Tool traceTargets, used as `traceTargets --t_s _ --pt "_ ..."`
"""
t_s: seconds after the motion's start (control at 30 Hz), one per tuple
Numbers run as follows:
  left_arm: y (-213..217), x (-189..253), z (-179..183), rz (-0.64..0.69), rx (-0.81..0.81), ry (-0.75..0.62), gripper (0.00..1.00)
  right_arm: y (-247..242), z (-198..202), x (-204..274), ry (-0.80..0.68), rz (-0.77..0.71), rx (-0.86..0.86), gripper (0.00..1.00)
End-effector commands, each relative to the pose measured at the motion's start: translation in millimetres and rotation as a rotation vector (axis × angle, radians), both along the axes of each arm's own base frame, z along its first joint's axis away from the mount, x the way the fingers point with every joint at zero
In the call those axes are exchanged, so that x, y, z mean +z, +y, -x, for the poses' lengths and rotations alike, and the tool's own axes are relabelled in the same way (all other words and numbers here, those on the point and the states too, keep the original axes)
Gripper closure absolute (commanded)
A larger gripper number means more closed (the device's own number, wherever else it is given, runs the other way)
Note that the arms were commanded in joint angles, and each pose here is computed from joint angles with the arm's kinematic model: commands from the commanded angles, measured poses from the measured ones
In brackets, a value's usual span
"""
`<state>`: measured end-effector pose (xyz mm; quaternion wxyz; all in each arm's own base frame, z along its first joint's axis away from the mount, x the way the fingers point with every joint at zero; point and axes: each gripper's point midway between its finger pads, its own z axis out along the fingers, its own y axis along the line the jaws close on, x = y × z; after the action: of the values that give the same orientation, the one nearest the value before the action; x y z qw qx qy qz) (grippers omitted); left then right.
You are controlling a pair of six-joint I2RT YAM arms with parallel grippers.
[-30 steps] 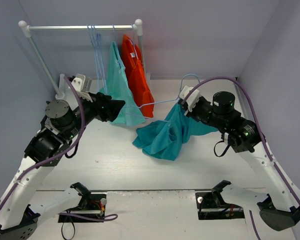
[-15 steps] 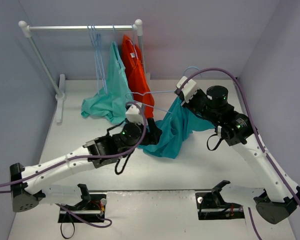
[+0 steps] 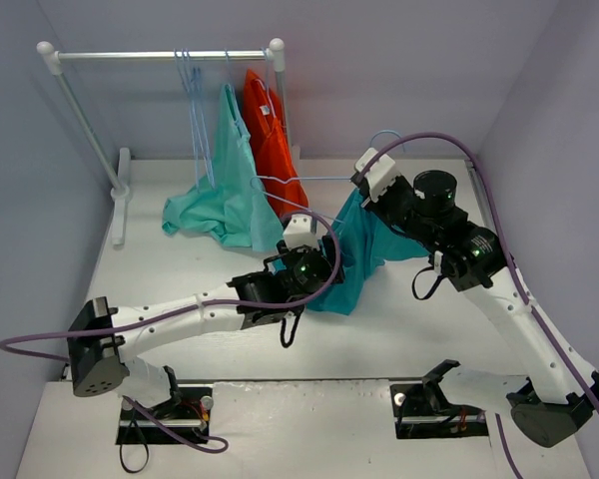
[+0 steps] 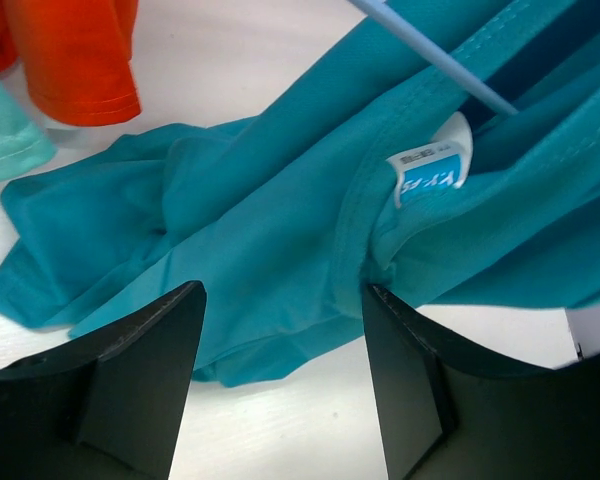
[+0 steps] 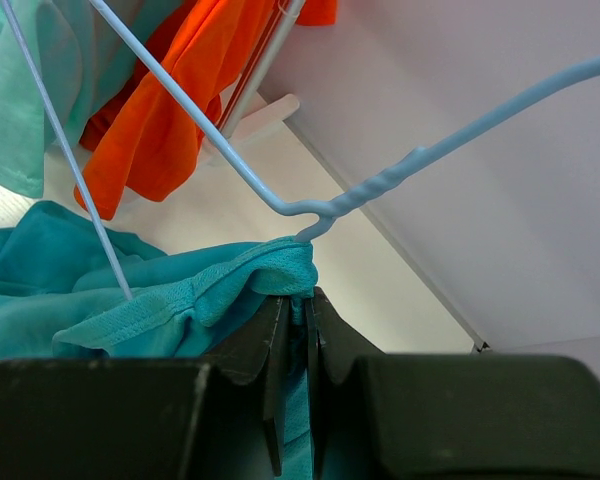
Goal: Place the t-shirt on the hanger
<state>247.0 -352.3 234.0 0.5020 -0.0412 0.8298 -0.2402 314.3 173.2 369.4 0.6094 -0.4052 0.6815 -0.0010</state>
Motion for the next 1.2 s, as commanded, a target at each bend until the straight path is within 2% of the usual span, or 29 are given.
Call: traceTargets --t_s 0.0,0.17,0.47,0.6,0.77,0.9,1.17 --pt "-15.6 45.8 -10.2 0.144 0.053 -0.062 0.41 4.2 -2.9 35.1 -0.110 -0.094 -0.006 1.00" --pt "-19.4 50.8 -11.8 0.153 0.057 -0.078 0.41 4.0 -1.3 35.0 -0.113 -0.099 -0.003 1.00" --pt "-21.7 28.6 -15.5 0.054 0.081 -0.040 0.41 3.1 3.7 41.4 -0.126 -0.120 0.006 1.00" --pt "-19.2 22.1 -11.9 0.062 0.084 -0.025 0.41 2.2 4.8 39.8 -0.125 -0.119 0.005 1.00" --pt "-18.7 38.7 -7.8 0.111 0.041 -0.084 0.41 1.9 4.9 36.7 -0.121 -0.114 0.004 1.00" --pt "-17.5 56.8 -5.3 0.098 0.000 -0.135 0.41 2.3 5.1 34.1 -0.115 -0.113 0.006 1.00" --pt "-18.6 53.9 -1.9 0.117 -0.035 -0.156 0.41 -0.7 4.8 35.4 -0.120 -0.113 -0.007 1.00"
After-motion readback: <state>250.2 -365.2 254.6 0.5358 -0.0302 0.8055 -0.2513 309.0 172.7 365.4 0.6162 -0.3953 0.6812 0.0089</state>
